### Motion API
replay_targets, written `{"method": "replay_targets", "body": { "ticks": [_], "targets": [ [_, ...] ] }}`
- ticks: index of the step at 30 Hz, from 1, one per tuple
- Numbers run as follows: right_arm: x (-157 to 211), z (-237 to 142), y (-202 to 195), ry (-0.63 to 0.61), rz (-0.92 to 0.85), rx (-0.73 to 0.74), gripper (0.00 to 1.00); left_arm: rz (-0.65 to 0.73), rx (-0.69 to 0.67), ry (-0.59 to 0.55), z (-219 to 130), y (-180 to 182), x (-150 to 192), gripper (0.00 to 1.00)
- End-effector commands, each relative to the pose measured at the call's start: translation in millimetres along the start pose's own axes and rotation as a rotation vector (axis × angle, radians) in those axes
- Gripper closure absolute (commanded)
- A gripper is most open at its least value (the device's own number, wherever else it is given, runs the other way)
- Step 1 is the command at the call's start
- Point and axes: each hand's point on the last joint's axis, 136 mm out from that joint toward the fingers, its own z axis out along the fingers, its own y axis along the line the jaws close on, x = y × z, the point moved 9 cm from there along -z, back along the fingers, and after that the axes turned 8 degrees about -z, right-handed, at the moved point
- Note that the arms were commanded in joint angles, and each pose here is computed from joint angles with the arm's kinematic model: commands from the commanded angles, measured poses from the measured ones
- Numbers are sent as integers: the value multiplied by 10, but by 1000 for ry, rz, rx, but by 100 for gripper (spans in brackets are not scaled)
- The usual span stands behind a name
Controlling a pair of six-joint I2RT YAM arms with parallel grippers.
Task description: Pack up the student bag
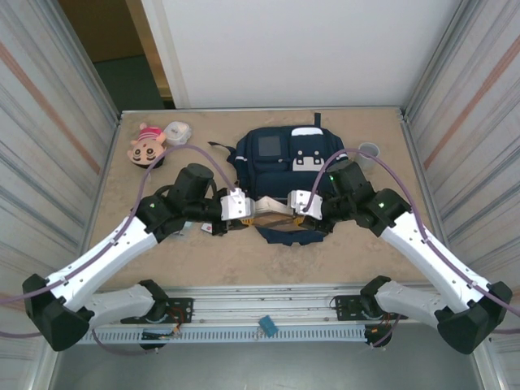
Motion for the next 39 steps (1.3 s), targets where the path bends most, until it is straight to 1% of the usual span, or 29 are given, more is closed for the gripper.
{"method": "replay_targets", "body": {
  "ticks": [1,3,4,6,7,8,9,12,16,21,23,26,28,30,32,33,39],
  "targets": [
    [-210,-254,-177,-189,5,61,82,-30,-3,-205,-146,37,-135,100],
    [-162,-361,-244,-272,103,107,54,-99,17,-296,-251,105,-114,100],
    [-138,-429,-245,-317,136,131,46,-130,29,-331,-295,126,-102,100],
    [-63,-503,-231,-408,206,146,33,-169,36,-425,-406,179,-112,100],
    [-26,-531,-214,-453,232,146,28,-184,38,-463,-444,194,-122,100],
    [18,-557,-201,-499,260,150,21,-188,41,-512,-496,210,-149,100],
    [62,-572,-187,-538,296,150,18,-199,49,-555,-534,221,-177,100],
    [153,-616,-199,-645,369,134,18,-209,97,-627,-573,235,-257,100],
    [116,-608,-252,-738,407,61,17,-223,153,-649,-578,277,-344,100],
    [14,-622,-316,-767,415,6,17,-202,192,-669,-588,304,-422,100],
    [6,-624,-330,-770,418,10,16,-196,198,-671,-588,302,-438,100],
    [20,-615,-350,-768,441,32,8,-185,191,-685,-608,300,-462,100],
    [36,-602,-391,-769,493,57,6,-195,188,-697,-609,313,-472,100],
    [39,-600,-440,-791,545,69,7,-232,164,-715,-610,349,-481,100],
    [15,-578,-433,-832,536,39,13,-266,144,-733,-582,376,-468,99],
    [-1,-563,-419,-843,527,32,18,-274,145,-734,-563,383,-459,99],
    [-166,-585,-291,-899,421,17,54,-325,148,-712,-498,430,-447,98]
  ]
}}
